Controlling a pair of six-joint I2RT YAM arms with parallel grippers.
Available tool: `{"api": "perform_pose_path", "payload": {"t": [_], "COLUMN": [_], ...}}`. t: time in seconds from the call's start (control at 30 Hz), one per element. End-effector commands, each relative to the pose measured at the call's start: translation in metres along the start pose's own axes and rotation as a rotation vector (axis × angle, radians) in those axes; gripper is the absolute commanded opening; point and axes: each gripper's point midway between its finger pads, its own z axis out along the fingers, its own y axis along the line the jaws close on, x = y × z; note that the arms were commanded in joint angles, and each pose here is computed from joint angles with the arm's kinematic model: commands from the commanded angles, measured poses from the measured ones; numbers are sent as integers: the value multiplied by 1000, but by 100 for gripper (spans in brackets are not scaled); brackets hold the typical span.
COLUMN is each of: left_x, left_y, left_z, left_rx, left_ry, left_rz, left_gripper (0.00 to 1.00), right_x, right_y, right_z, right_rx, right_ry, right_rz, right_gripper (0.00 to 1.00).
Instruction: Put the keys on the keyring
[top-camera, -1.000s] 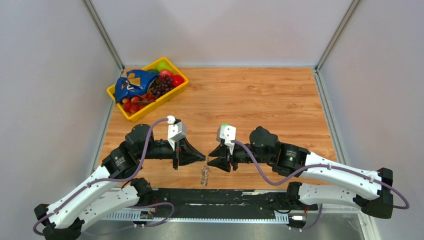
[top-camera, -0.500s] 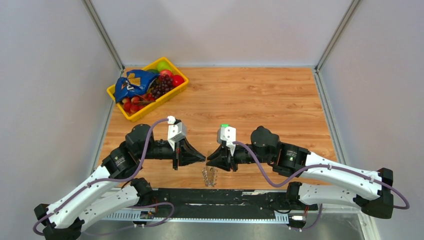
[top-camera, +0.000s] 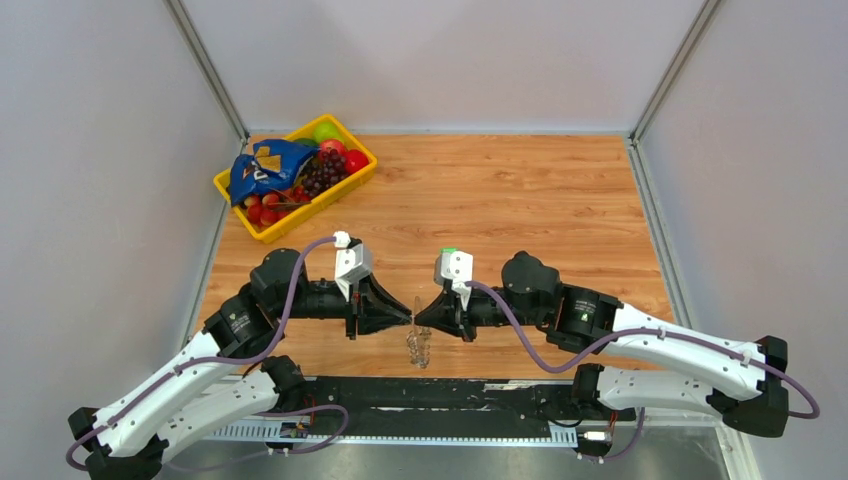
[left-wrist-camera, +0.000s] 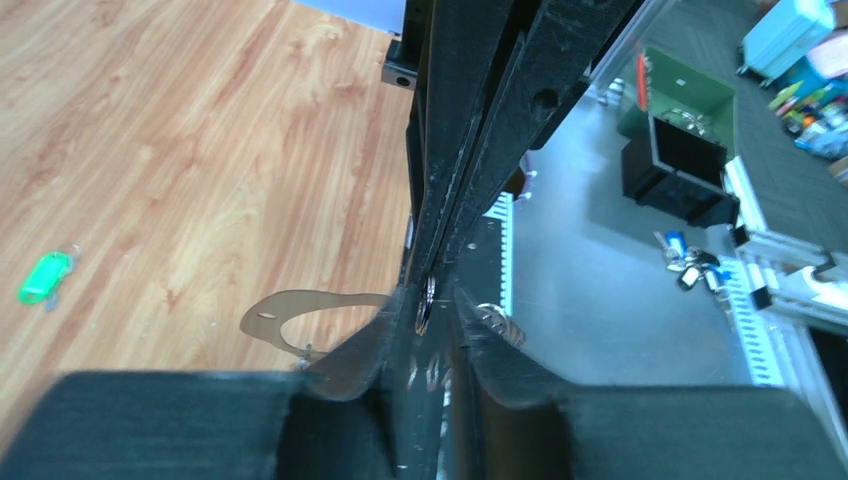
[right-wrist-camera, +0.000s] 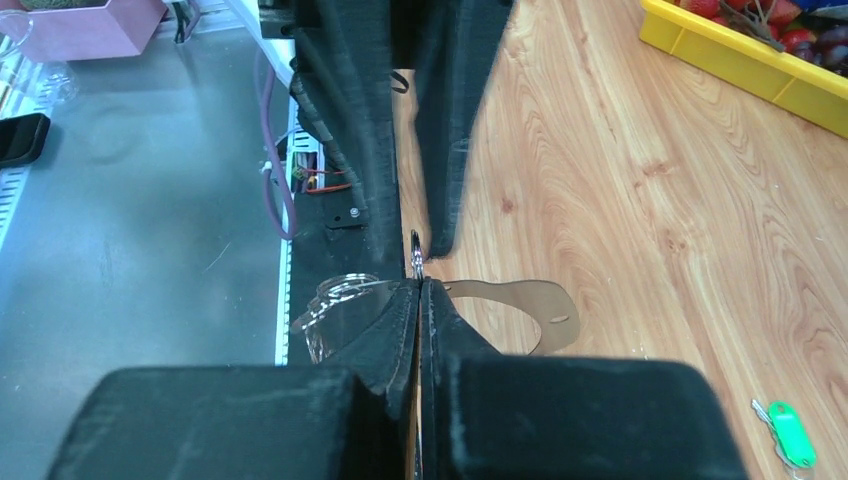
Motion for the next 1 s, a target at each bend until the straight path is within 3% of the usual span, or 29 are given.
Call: {"api": "perform_pose_path", "payload": {"t": [0.0,0.1,0.3,0.6,0.97], "left_x": [-6,-1,-3,0,5], "left_y": [4,11,23,37,30], "left_z": [1,-1,-7,-13,-8], "left_rx": [-25,-72,-165,-252,-196], "left_ry": [-23,-1,-19,-7,2], "left_rz": [-3,-27,-24,-21,-35], "left_gripper": [42,60,70,71,68], "right_x": [-25,-17,-11,28,45], "right_y": [-9,-21,-29,-9,-20], "right_z": [-2,-1,-6,-11,-12], "right_rx": [61,126,174,48,95], "right_ry": [8,112,259,460,590], "right_rz": [-4,15,29,53,58], "right_gripper": [0,0,0,0,0]}}
